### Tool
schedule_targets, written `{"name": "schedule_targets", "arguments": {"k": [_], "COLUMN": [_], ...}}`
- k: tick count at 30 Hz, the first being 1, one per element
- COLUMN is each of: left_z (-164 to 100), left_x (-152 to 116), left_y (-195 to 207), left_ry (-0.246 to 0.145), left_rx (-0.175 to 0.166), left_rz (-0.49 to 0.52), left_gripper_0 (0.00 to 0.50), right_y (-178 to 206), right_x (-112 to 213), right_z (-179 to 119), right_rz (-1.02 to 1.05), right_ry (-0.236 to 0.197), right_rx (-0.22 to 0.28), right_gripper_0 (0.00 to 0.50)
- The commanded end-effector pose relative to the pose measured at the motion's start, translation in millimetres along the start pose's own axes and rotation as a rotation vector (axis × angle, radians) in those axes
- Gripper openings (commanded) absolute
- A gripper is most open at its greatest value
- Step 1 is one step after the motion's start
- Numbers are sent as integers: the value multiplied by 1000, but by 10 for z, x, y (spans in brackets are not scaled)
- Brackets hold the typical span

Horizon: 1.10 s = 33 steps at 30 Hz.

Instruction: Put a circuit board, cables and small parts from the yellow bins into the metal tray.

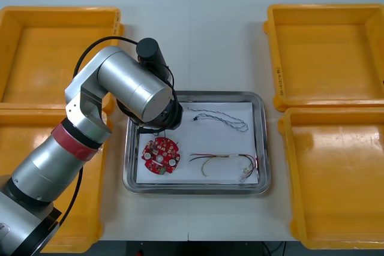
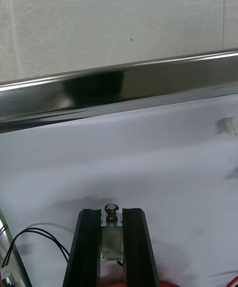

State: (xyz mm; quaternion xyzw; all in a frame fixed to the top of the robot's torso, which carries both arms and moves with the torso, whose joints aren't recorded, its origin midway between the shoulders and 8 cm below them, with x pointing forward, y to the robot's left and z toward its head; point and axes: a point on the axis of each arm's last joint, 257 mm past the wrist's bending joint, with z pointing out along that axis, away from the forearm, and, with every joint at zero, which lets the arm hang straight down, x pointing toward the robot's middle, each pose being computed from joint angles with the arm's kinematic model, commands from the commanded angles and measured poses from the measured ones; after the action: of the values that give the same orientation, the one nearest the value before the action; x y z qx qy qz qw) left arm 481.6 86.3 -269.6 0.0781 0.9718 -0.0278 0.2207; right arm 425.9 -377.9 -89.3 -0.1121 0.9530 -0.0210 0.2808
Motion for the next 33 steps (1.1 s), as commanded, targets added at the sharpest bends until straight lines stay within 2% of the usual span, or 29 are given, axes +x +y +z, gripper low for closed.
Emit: {"name": "schedule_targets", "arguments": {"k": [1,2,4,14,19,24,30,33], "left_z": [-163,-164,-172,-209,-213,-303,-532,-672], "left_x": [-221,-226,-235,-287,-294,-333,-322,-327], "left_y": [-287,-285,-291,-280,-250,-153,111,239], "left_ry": [-53,-53,-56,-62,-61,-59,-32,-25], "left_rx": [41,40,41,52,48,41,13,16], "left_rz": [20,19,17,-2,-2,-11,3,-13], "left_gripper_0": [333,414,500,500,500,500,500,500], "right_y": [-204,-214,-236,-481,-557,-590,-616,-617], "right_x": [83,106,138,404,421,449,444,454], "right_z": [-124,-114,-97,-61,-42,3,12,21], "right_rz": [40,43,50,109,137,204,214,211], "right_ry": [4,9,15,53,39,22,17,20], "right_rx": [62,64,71,125,141,96,99,101], "right_gripper_0": [500,500,500,500,500,500,500,500]}}
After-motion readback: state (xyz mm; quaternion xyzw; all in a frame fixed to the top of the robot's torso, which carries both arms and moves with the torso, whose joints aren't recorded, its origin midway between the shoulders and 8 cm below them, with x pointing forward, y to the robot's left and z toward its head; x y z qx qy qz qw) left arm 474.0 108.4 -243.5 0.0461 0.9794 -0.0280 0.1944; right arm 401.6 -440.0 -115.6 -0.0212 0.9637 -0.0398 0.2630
